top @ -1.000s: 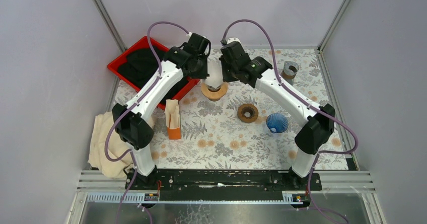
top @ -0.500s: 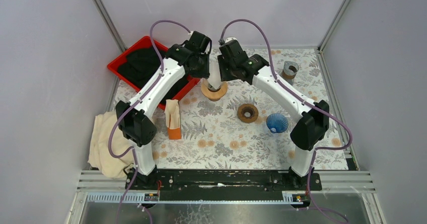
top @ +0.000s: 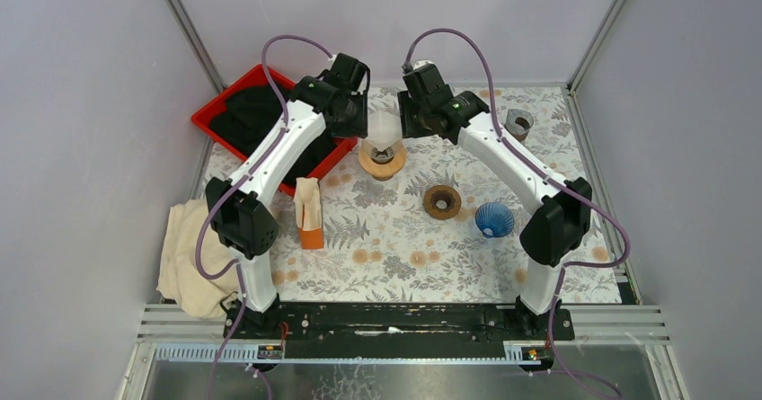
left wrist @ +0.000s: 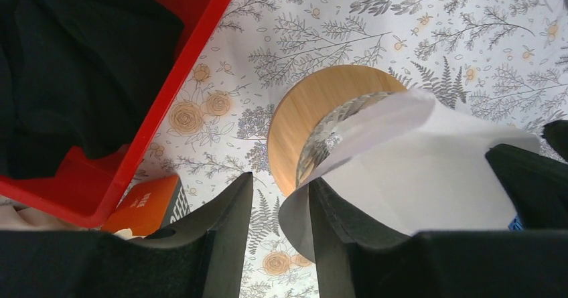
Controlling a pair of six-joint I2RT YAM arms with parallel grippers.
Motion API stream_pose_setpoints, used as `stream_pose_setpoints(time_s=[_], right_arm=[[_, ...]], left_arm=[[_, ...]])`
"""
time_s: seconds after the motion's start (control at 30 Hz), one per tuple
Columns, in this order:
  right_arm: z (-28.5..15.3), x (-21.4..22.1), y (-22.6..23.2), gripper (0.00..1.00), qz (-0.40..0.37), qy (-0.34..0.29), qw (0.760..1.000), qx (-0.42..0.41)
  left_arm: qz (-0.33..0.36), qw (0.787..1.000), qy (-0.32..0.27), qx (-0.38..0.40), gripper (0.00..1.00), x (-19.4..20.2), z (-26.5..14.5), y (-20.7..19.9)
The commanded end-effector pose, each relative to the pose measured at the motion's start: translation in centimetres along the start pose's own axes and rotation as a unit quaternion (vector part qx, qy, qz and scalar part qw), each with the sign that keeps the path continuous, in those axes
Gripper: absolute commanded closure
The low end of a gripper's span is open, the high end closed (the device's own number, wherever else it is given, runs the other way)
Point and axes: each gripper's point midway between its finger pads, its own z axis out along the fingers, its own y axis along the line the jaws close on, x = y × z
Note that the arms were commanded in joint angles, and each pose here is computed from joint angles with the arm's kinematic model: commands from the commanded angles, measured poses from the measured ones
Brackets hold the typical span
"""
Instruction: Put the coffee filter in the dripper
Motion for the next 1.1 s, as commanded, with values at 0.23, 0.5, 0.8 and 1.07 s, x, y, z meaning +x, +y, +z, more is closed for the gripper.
stream_pose_setpoints(time_s=[0.23,0.5,0.8,1.07], right_arm=[[-0.3,-0.8,0.9,0.52,-0.002,-0.006,0.999,-0.042],[-0.2,-0.8,1.5,0.48,-0.007,-0.003,0.998,-0.059],[-0.7,-1.3,2.0,0.42,-0.014,-0.009,0.997,-0.075],[-0.2,-1.9,2.2,0.38,-0.022,-0.014,0.997,-0.076]], left_arm=[[-0.003,1.0,0.006,0.007,0.55,0.4,-0.1,1.0],[-0.001,1.0,0.005,0.031,0.48,0.2,-0.4,0.1],[-0.003,0.998,-0.008,0.054,0.39,-0.9,-1.3,-0.5],[0.001,0.998,-0.004,0.062,0.35,-1.1,-1.1,-0.5]])
